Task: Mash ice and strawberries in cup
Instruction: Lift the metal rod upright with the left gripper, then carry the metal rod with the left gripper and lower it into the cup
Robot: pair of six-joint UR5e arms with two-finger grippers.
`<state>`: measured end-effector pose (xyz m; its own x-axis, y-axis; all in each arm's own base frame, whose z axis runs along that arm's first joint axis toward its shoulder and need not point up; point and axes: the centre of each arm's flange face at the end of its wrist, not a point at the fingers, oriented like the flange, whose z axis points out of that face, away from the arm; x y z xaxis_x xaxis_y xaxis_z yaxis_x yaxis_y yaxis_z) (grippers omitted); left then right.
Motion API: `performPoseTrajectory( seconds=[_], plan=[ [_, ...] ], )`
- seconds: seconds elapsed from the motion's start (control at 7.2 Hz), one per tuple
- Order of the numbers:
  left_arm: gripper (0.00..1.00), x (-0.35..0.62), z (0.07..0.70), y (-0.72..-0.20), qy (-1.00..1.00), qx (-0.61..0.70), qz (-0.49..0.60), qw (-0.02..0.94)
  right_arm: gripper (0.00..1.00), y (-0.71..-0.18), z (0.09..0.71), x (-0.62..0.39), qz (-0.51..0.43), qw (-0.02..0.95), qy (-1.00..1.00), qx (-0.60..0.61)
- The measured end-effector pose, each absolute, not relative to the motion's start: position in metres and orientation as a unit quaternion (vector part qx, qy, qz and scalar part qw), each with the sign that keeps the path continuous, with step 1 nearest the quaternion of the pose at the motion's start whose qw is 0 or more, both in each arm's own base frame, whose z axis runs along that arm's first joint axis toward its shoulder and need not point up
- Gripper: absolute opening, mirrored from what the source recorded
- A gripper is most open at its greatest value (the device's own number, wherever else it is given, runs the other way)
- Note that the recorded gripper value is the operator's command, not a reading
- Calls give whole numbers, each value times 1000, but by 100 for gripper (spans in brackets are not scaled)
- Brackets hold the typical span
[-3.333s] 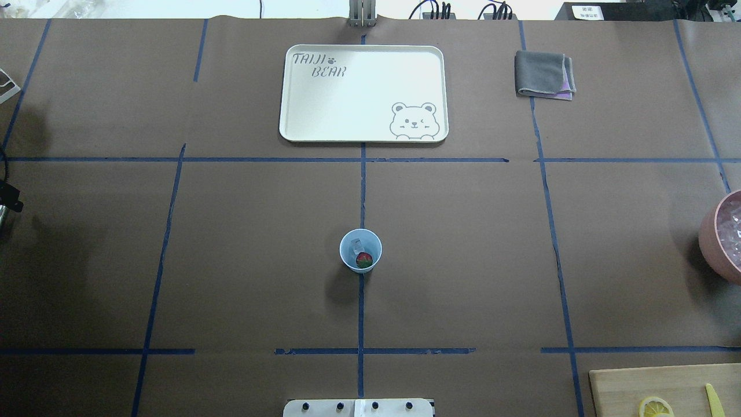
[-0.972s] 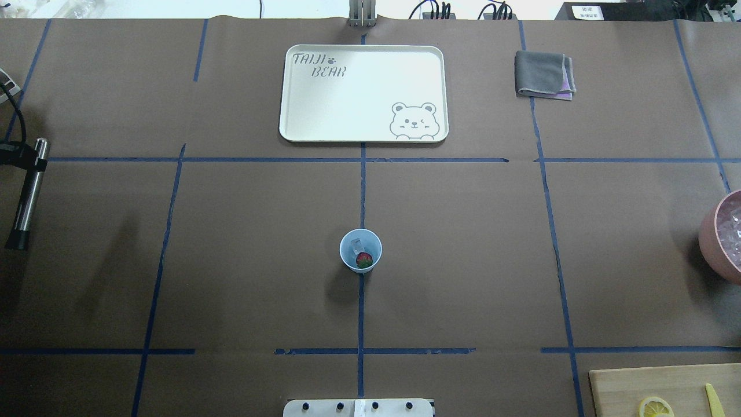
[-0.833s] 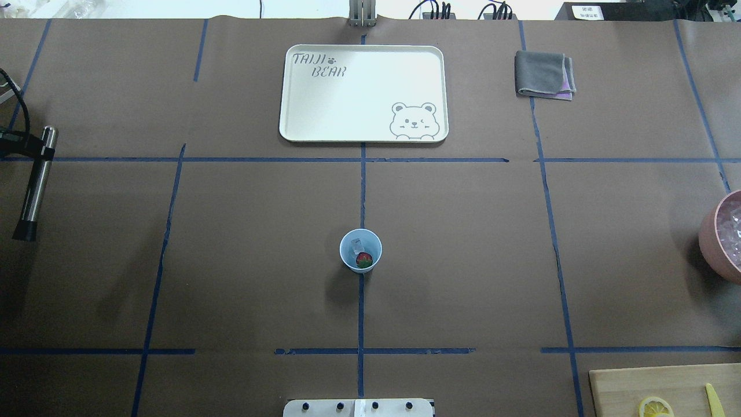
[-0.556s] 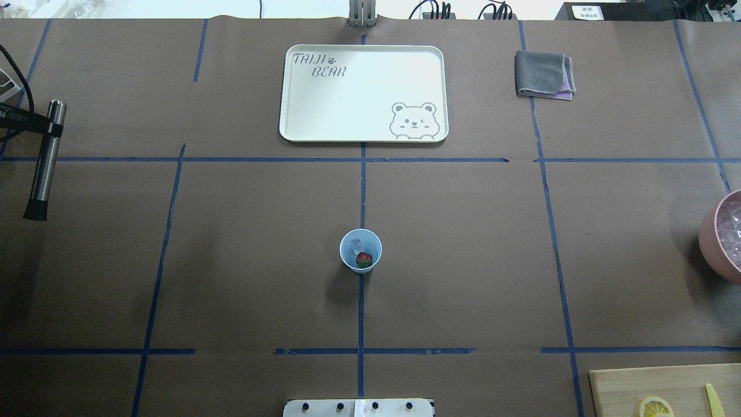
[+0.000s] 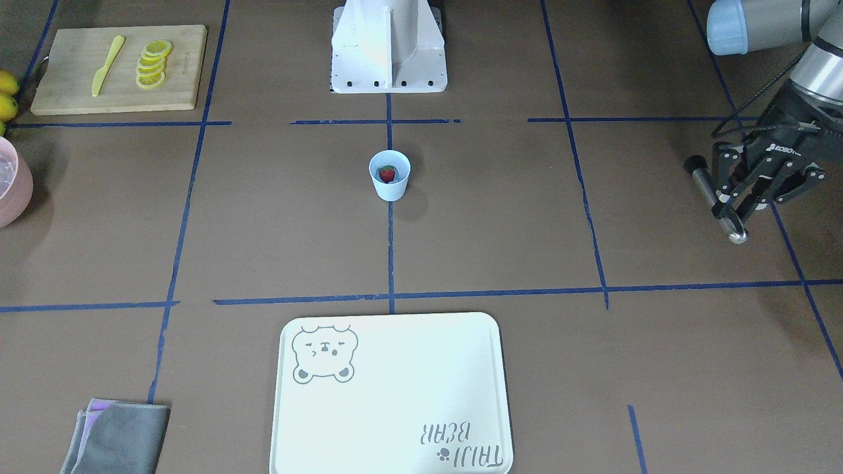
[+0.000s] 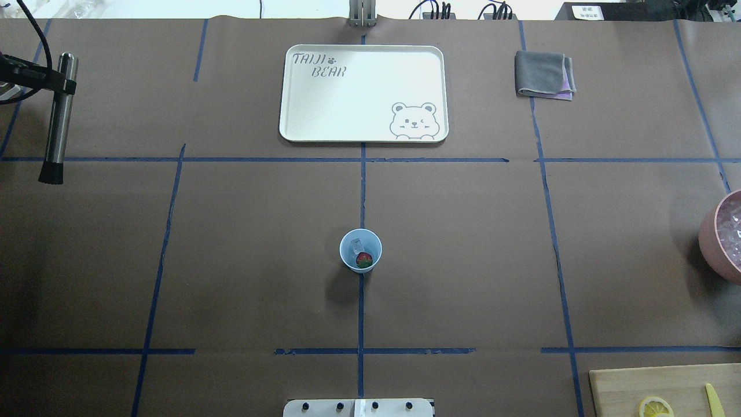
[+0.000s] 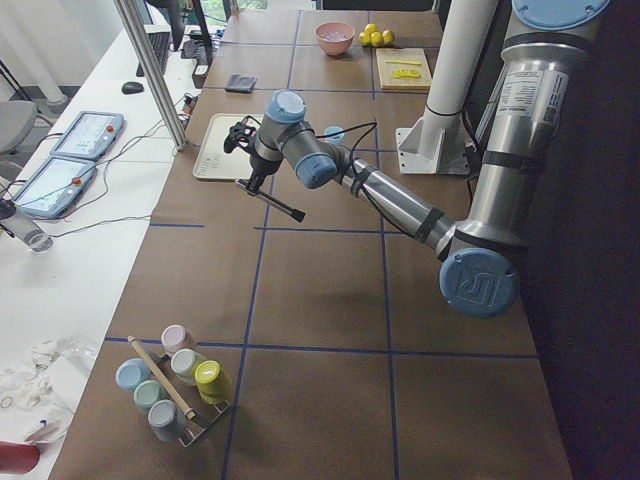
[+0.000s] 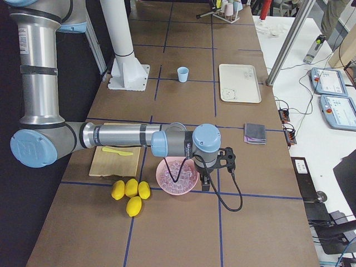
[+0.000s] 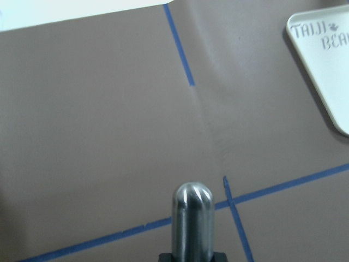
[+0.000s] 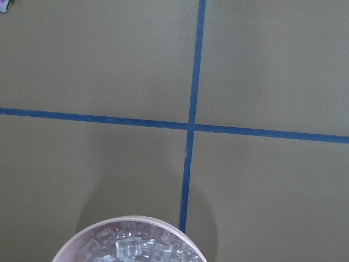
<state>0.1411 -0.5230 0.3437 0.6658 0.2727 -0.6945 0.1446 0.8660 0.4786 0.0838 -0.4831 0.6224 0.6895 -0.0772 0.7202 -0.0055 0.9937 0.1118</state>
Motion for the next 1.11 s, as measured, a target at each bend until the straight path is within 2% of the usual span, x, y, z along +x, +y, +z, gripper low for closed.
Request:
performPoseTrajectory(
  seconds=[0.42, 1.11],
  plan=[
    [0, 151, 276, -491, 445, 302, 41, 842, 99, -480, 608, 84, -26, 917, -393, 66],
    [0, 285, 163, -435, 516, 417, 32, 748, 99, -480, 588, 84, -32, 916, -391, 84]
  ],
)
